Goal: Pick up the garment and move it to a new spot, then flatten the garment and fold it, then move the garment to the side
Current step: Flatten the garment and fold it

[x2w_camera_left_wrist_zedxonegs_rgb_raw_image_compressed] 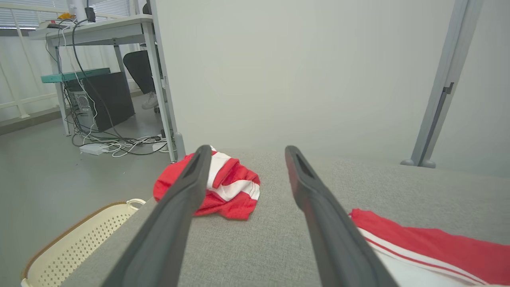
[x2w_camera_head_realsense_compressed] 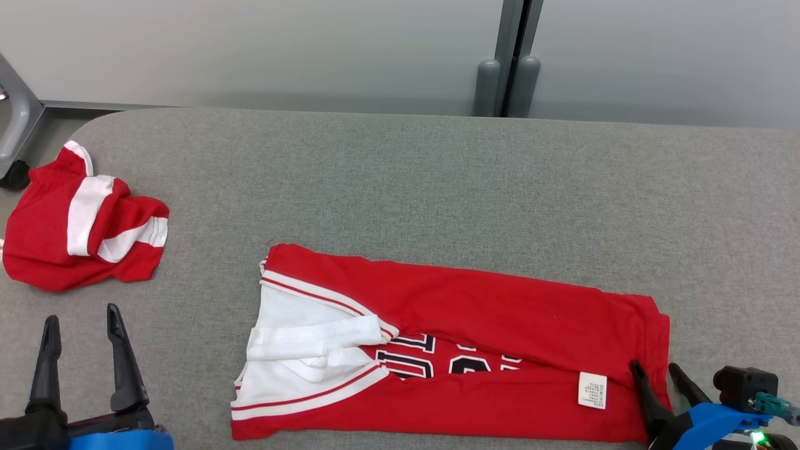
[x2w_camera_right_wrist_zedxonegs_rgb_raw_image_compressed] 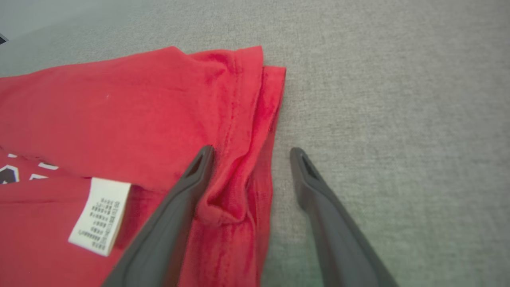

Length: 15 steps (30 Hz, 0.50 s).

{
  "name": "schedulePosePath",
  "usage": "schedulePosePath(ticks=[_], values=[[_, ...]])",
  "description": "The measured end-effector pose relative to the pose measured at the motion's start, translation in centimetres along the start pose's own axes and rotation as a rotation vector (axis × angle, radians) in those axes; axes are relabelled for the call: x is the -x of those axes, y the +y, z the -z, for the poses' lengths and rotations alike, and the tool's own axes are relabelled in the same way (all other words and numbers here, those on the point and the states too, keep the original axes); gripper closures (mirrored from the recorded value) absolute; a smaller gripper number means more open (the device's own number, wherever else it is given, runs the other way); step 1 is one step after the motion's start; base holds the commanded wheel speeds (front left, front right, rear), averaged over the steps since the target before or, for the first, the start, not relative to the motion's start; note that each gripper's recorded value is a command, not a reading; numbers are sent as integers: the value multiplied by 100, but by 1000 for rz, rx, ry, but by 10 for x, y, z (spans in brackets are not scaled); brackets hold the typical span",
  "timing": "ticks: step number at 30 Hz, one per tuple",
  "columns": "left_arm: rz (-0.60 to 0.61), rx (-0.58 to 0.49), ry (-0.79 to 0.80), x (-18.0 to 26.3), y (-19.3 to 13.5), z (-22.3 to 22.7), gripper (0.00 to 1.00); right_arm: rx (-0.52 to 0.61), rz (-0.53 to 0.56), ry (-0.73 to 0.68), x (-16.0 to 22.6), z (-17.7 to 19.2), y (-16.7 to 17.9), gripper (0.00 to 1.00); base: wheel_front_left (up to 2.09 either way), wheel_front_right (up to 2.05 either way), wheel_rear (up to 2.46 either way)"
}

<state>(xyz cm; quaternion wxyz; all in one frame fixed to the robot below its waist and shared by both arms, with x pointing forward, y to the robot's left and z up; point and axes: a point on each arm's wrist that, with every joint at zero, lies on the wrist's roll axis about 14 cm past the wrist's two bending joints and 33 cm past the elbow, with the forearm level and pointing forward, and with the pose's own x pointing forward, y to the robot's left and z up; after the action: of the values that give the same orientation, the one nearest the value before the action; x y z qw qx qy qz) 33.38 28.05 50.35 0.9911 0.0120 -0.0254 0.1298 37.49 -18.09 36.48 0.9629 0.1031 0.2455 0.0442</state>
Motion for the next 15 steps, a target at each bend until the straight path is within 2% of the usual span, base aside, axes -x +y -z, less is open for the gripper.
schedulePosePath(ticks=[5,6,8,12,15], values=[[22,-13,10,4,-5,4,0,-4,-8,34,1,10,6,0,0,0,0],[30,-19,10,4,-6,4,0,-2,-12,40,1,11,8,22,0,0,0],[42,-29,6,5,-8,3,0,-18,-20,45,2,13,12,100,0,0,0],[59,-45,-3,7,-11,1,0,-52,-37,27,3,11,21,100,0,0,0],[60,-55,-2,10,-11,1,0,-64,-13,-1,6,4,11,100,0,0,0]])
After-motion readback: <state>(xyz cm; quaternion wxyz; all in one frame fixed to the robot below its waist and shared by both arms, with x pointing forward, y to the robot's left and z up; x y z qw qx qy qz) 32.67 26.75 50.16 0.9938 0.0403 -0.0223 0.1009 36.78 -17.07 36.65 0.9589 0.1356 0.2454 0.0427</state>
